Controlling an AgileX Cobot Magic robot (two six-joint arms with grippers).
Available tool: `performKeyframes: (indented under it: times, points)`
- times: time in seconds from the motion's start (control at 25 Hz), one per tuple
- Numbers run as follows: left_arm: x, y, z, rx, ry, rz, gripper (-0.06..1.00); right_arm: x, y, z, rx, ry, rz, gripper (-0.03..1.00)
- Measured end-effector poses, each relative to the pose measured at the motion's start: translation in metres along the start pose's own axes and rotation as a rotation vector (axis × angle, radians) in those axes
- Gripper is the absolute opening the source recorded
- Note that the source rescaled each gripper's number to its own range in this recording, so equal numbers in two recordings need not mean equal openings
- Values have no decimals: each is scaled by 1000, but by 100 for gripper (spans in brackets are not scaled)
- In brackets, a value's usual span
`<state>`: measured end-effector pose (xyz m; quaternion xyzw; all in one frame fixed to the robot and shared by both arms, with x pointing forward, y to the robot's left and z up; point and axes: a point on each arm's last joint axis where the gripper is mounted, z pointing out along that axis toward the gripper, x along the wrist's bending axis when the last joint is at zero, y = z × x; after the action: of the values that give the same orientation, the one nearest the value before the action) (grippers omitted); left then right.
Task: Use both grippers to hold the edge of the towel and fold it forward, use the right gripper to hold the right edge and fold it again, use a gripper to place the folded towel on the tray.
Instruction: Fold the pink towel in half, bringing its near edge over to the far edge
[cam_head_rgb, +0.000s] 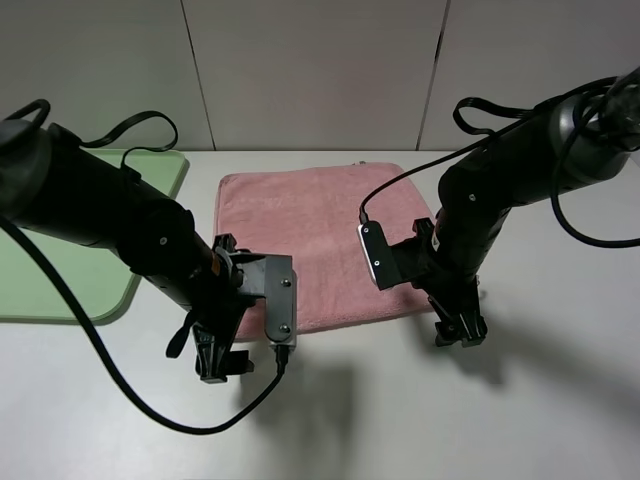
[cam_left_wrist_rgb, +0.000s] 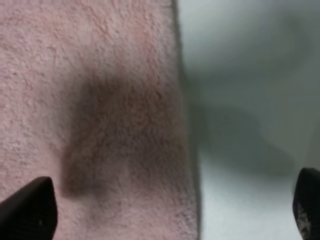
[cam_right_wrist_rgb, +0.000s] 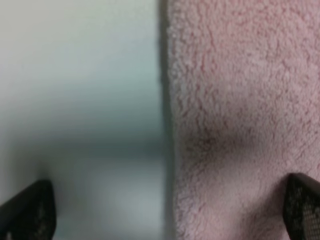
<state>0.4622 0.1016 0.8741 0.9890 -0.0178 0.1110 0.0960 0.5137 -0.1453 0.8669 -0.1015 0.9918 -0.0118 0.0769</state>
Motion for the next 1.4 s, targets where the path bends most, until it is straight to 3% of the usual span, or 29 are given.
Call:
performKeyframes:
  times: [0.4,0.76,0.84,1.04,1.24,1.32,1.4]
  points:
    - [2,1,0,-14,17,0,87,0,0,0,-3,-1,4,100]
    - [-1,0,10,5,-11,-10,79,0,1,0,-6,-5,6,100]
    - [-2,-1,10,12,-21,-17,74,0,1,0,-6,0,9,96]
    - [-3,-1,12,22,-35,-23,46,0,1,1,-16,-2,23,64]
    - [-3,-2,13,24,-34,-15,8,-4,5,3,-54,-39,58,17]
    - [-3,-2,14,24,-34,-13,2,-5,6,3,-67,-48,74,1]
    - [-3,-2,14,25,-34,-12,1,-4,6,3,-69,-47,79,0]
